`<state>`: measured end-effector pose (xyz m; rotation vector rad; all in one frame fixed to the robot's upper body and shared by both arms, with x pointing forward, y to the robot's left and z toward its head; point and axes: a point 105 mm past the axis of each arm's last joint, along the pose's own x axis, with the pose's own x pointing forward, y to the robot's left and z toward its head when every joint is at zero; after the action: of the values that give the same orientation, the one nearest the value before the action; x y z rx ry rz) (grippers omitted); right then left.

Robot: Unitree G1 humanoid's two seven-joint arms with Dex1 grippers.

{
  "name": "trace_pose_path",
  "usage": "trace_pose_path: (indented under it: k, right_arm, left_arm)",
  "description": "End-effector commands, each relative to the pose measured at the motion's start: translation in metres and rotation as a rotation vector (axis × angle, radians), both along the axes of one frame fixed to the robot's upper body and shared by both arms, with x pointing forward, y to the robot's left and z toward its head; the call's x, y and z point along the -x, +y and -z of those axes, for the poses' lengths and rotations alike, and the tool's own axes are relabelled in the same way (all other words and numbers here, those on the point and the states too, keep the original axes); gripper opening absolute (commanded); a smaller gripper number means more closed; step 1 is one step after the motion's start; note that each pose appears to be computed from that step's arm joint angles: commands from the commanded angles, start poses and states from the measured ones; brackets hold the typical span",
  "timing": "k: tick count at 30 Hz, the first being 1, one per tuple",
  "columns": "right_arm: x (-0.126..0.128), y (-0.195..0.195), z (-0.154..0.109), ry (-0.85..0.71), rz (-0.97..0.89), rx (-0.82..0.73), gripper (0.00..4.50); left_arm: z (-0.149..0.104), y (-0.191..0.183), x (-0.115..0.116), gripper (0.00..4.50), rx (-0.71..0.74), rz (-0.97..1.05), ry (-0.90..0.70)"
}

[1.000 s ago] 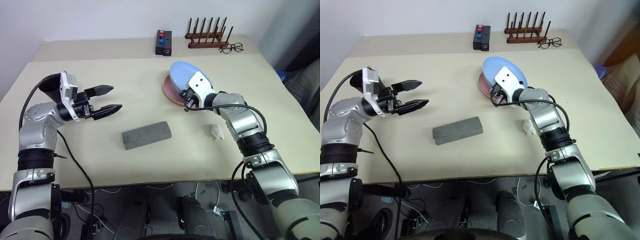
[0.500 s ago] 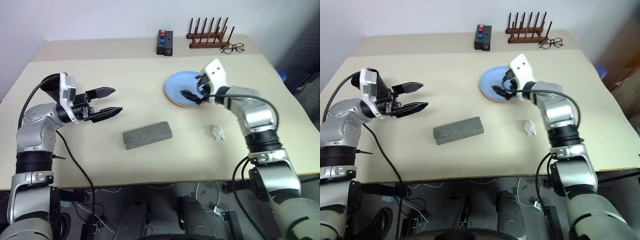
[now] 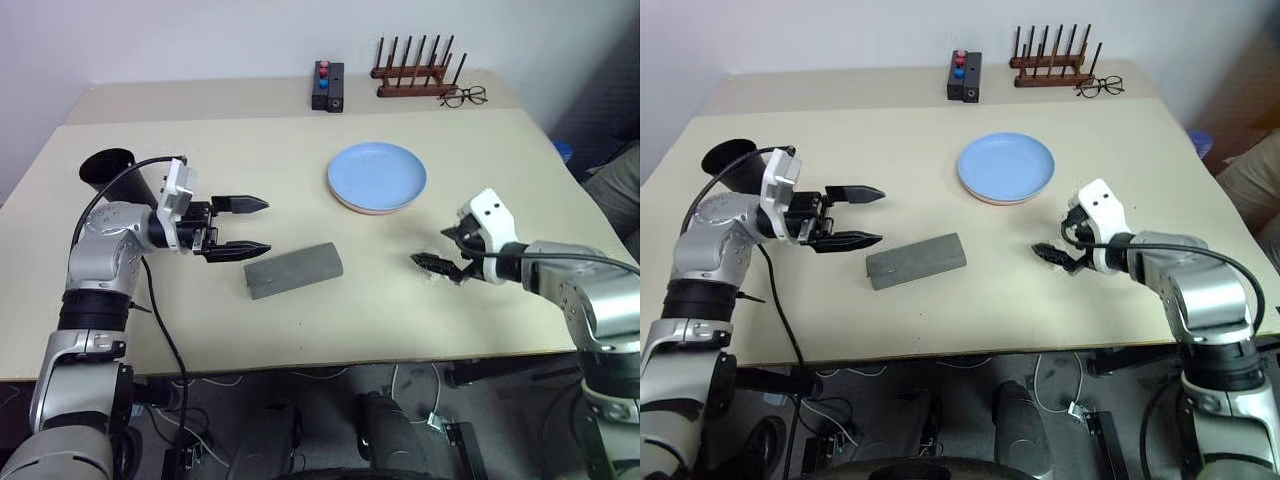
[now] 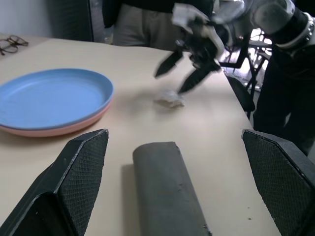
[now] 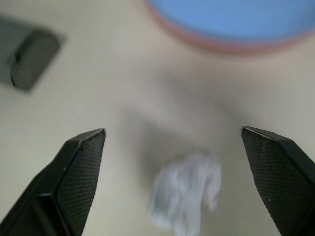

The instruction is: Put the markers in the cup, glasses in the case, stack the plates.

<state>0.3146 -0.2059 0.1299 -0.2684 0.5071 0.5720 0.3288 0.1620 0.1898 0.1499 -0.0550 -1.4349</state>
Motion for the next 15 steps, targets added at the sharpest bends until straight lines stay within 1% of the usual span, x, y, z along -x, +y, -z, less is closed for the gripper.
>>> trace_pose_path:
  k: [1, 3, 5, 7, 12, 13, 14, 15]
  right_arm:
    - [0.002, -0.002, 0.001, -0.036, -0.012, 0.067, 4.46]
    - [0.001, -0.006, 0.006, -0.038, 0.006, 0.089, 4.46]
    - [0.000, -0.007, 0.011, -0.030, 0.007, 0.097, 3.96]
    - [-0.003, -0.006, 0.013, -0.031, 0.022, 0.063, 3.22]
    - [-0.010, -0.007, 0.017, -0.046, 0.023, 0.088, 0.79]
    - [-0.011, -0.006, 0.017, -0.045, 0.021, 0.084, 0.23]
    - [-0.012, -0.006, 0.018, -0.044, 0.018, 0.084, 0.10]
    - [-0.012, -0.005, 0.018, -0.045, 0.015, 0.083, 0.10]
  left_arm:
    - [-0.007, -0.001, -0.001, 4.50, -0.013, 0.022, -0.044]
    - [-0.007, 0.000, -0.001, 4.50, -0.014, 0.021, -0.045]
    - [-0.006, 0.001, -0.001, 4.50, -0.015, 0.016, -0.048]
    - [-0.006, 0.003, -0.001, 4.50, -0.013, 0.009, -0.052]
    - [-0.005, 0.008, 0.000, 4.50, -0.014, -0.009, -0.048]
    - [-0.004, 0.009, 0.000, 4.50, -0.014, -0.010, -0.049]
    - [-0.004, 0.010, 0.001, 4.50, -0.015, -0.014, -0.050]
    - [-0.004, 0.010, 0.001, 4.50, -0.016, -0.018, -0.053]
